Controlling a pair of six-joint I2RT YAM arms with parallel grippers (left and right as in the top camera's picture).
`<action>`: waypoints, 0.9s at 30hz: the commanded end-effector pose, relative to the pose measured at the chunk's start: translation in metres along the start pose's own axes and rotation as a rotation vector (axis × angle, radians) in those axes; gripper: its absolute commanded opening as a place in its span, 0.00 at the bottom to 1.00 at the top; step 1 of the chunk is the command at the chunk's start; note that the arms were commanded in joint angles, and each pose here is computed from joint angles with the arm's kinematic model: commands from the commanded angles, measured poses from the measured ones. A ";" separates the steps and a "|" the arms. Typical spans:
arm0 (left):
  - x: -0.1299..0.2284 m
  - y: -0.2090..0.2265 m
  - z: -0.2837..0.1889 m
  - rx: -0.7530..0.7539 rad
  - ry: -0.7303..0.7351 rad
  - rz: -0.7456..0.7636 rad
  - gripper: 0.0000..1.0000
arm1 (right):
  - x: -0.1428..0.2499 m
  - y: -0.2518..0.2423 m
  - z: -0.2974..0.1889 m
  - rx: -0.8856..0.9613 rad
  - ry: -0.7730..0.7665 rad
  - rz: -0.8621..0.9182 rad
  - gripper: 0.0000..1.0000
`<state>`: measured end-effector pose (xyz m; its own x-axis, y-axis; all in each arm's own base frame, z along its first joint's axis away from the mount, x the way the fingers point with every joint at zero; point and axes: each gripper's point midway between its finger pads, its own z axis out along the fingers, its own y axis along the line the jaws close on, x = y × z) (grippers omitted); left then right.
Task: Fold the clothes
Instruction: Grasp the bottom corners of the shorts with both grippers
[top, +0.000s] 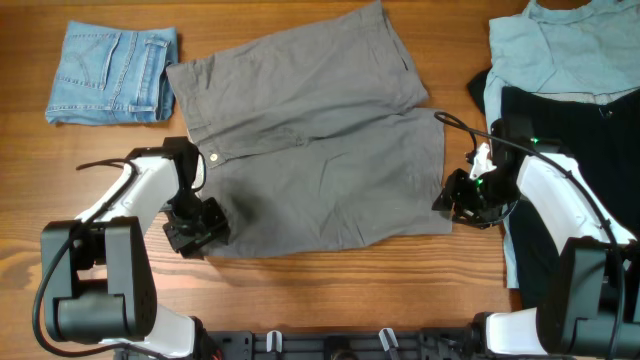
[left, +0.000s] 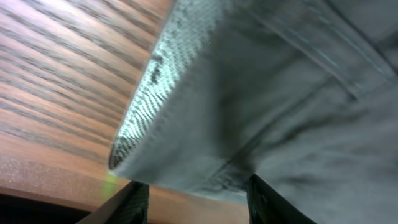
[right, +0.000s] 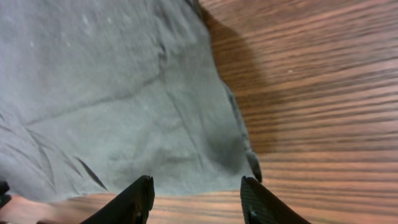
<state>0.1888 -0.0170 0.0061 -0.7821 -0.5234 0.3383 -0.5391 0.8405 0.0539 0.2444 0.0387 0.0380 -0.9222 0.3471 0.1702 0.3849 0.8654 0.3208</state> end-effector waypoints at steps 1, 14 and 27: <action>-0.003 0.012 0.002 -0.047 -0.038 -0.083 0.39 | 0.000 0.007 0.002 -0.046 -0.002 -0.027 0.50; 0.000 0.016 0.016 -0.019 -0.018 -0.152 0.28 | 0.003 -0.001 0.018 -0.048 -0.013 0.036 0.58; -0.001 0.008 0.031 0.042 -0.030 -0.146 0.38 | 0.012 -0.017 0.041 -0.024 -0.017 0.162 0.58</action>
<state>0.1779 -0.0078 -0.0066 -0.7129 -0.6404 0.2858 -0.6493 0.7567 0.0761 0.2272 0.0448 0.0014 -0.8657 0.4569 0.2043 0.5003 0.8014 0.3279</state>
